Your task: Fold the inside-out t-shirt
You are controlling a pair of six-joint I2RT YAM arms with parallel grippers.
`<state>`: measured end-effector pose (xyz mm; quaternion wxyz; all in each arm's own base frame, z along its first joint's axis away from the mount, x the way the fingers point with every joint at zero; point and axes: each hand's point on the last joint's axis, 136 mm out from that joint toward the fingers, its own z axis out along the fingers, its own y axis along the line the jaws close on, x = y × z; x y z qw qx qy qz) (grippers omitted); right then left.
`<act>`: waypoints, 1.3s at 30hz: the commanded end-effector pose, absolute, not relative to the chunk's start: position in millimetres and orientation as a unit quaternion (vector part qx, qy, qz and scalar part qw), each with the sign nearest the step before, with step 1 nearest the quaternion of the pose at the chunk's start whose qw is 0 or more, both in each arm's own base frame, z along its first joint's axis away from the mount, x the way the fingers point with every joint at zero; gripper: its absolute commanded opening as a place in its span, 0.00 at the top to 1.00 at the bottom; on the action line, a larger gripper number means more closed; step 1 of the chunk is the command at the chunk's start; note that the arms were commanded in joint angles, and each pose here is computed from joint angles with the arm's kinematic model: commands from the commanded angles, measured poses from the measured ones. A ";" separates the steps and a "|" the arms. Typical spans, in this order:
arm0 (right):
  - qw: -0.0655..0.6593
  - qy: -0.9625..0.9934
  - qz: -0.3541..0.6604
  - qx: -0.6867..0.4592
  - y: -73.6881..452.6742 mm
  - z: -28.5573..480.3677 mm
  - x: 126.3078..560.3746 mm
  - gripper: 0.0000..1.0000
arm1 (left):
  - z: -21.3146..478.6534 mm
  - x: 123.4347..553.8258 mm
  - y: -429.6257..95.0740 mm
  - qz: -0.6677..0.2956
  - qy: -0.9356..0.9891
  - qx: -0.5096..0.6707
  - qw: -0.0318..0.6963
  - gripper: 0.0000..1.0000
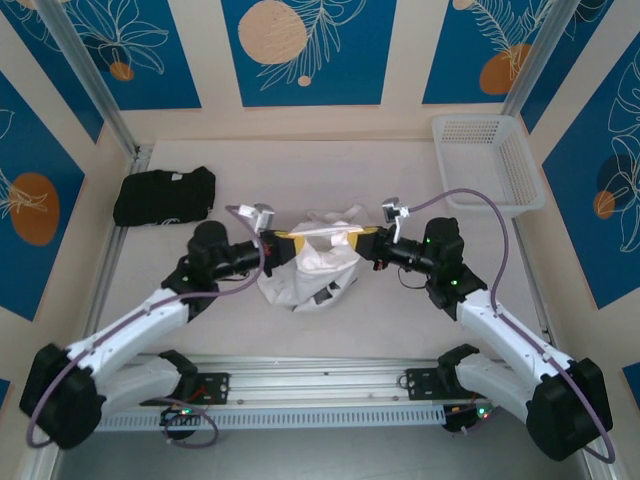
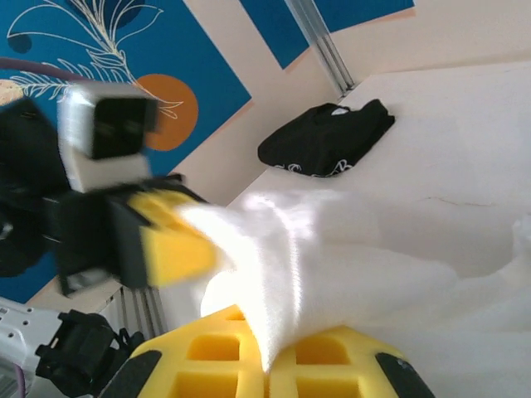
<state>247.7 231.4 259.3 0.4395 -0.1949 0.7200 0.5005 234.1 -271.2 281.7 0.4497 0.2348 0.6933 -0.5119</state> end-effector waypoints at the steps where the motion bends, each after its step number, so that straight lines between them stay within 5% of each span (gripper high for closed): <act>1: 0.417 0.715 0.514 -0.225 238.8 253.7 238.0 0.89 | 303.3 211.9 -267.4 -0.537 0.654 0.274 0.456 1.00; 11: 0.438 0.775 0.398 -0.221 220.6 243.7 244.5 0.69 | 314.8 208.3 -259.1 -0.527 0.654 0.280 0.465 1.00; 17: 0.486 0.765 0.310 -0.287 219.6 249.5 221.1 0.68 | 309.4 213.5 -259.1 -0.520 0.665 0.274 0.462 1.00; 21: 0.488 0.724 0.322 -0.367 245.5 249.6 190.0 0.75 | 306.1 215.5 -258.8 -0.516 0.670 0.271 0.460 1.00; 29: 0.455 0.739 0.297 -0.399 281.2 218.9 202.7 0.59 | 307.6 211.7 -258.1 -0.519 0.668 0.274 0.457 1.00; 39: 0.419 0.746 0.325 -0.403 303.4 194.8 217.3 0.56 | 307.0 210.6 -258.0 -0.521 0.667 0.274 0.457 1.00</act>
